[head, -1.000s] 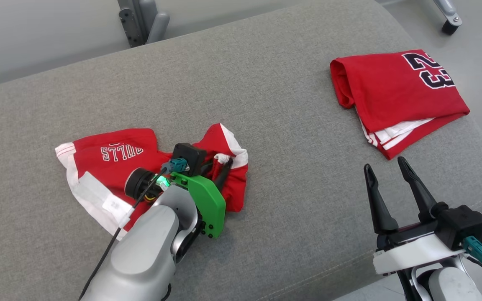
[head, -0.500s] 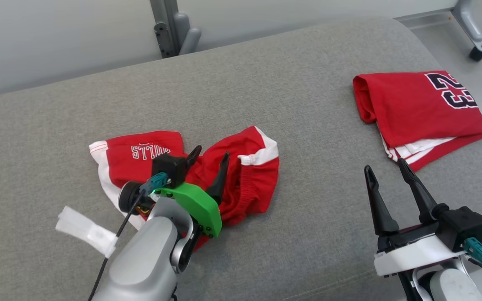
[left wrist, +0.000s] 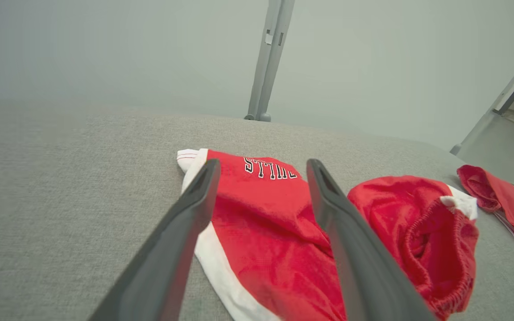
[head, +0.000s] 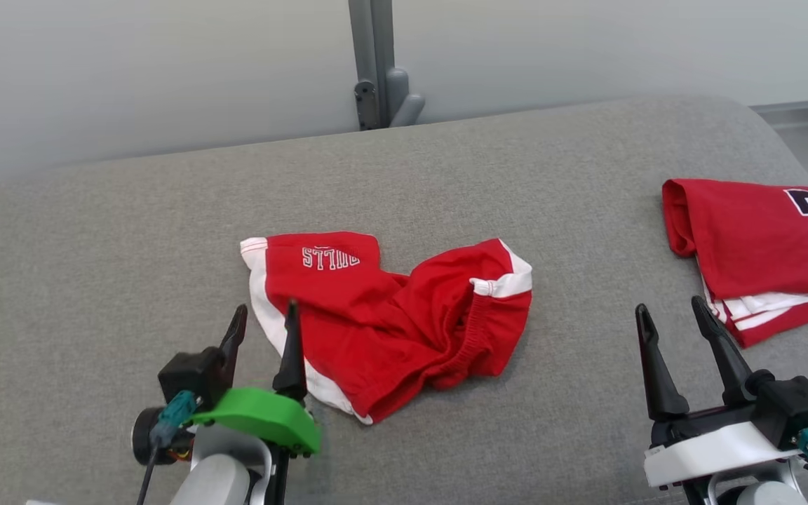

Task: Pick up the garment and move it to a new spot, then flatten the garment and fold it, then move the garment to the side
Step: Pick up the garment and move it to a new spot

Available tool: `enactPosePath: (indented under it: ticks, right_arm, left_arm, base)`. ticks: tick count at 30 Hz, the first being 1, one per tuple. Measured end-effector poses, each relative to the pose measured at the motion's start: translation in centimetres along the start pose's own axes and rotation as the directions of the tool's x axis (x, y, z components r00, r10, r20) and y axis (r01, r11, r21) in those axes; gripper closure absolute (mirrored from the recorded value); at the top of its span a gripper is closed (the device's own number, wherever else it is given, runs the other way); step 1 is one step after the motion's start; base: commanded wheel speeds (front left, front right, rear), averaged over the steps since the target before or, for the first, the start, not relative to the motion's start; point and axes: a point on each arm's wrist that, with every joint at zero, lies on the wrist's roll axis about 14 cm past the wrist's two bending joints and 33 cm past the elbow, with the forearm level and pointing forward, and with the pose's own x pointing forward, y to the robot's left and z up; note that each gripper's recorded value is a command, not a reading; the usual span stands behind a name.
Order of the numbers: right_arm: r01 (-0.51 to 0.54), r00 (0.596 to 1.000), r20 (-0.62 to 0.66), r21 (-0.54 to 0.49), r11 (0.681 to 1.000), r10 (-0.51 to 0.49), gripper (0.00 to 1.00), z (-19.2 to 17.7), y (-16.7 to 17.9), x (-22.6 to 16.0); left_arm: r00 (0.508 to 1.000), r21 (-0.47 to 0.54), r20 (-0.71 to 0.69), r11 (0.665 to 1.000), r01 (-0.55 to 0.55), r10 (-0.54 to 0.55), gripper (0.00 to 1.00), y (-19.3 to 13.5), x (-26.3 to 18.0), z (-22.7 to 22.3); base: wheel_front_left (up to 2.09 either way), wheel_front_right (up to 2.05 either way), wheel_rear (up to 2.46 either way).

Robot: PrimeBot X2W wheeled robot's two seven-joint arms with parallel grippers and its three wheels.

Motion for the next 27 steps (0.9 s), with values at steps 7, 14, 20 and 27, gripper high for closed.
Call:
enactPosePath:
  ticks: [7, 14, 20, 27]
  right_arm:
    - [-0.018, 1.000, 0.024, -0.003, 1.000, 0.018, 0.00, 0.8, 0.7, -0.2]
    - [-0.001, 1.000, 0.025, -0.003, 1.000, 0.001, 0.00, 0.9, 0.5, -1.3]
    - [-0.040, 0.999, 0.004, -0.003, 0.999, 0.040, 0.00, 0.3, 1.8, -2.1]
    - [-0.056, 0.998, -0.012, -0.005, 0.998, 0.056, 0.00, -0.1, 2.5, -2.5]
  left_arm:
    - [0.988, 0.052, 0.105, 0.991, -0.121, 0.115, 0.00, 3.2, -4.6, 2.2]
    - [0.958, 0.085, 0.210, 0.972, -0.217, 0.196, 0.00, 5.4, -8.5, 4.6]
    - [0.956, 0.103, 0.218, 0.969, -0.224, 0.197, 0.00, 6.0, -10.0, 4.5]
    - [0.960, 0.142, 0.221, 0.968, -0.205, 0.171, 0.00, 5.9, -10.1, 4.6]
  base:
    - [0.00, 0.00, 0.00]
    - [0.00, 0.00, 0.00]
    - [0.00, 0.00, 0.00]
    - [0.00, 0.00, 0.00]
